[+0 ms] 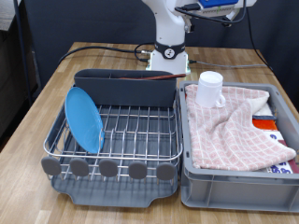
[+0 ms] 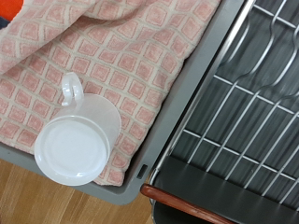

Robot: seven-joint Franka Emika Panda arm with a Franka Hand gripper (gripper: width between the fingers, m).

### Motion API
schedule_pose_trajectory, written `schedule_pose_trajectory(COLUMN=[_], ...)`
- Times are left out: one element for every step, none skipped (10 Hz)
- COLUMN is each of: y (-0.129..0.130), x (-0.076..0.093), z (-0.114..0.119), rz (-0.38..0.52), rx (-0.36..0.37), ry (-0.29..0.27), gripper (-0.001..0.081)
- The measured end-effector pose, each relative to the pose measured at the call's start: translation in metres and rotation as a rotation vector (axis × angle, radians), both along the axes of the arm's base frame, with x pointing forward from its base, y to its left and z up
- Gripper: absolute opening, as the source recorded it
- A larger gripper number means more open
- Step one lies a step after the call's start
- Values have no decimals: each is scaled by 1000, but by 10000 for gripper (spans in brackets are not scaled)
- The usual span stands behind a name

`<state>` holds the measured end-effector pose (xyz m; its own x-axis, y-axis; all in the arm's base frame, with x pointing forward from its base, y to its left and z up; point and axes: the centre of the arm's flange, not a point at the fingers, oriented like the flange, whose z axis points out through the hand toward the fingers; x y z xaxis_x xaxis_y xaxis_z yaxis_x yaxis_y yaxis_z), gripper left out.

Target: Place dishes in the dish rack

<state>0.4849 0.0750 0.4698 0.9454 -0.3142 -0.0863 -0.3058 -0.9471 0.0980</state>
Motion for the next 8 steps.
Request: schedule_pose_trajectory(y=[8, 18, 29, 42, 53, 63, 73, 80], x=[-2, -5, -8, -11, -15, -19, -23, -27], z=[-2, -4, -6, -7, -9, -12, -15, -21], rz=[10, 15, 19, 23, 25, 30, 41, 57], rx=[-4, -9, -14, -21, -29, -49, -64, -75], ry=[4, 7, 7, 5, 5, 3, 2, 3], gripper=[802, 802, 802, 802, 802, 802, 802, 802])
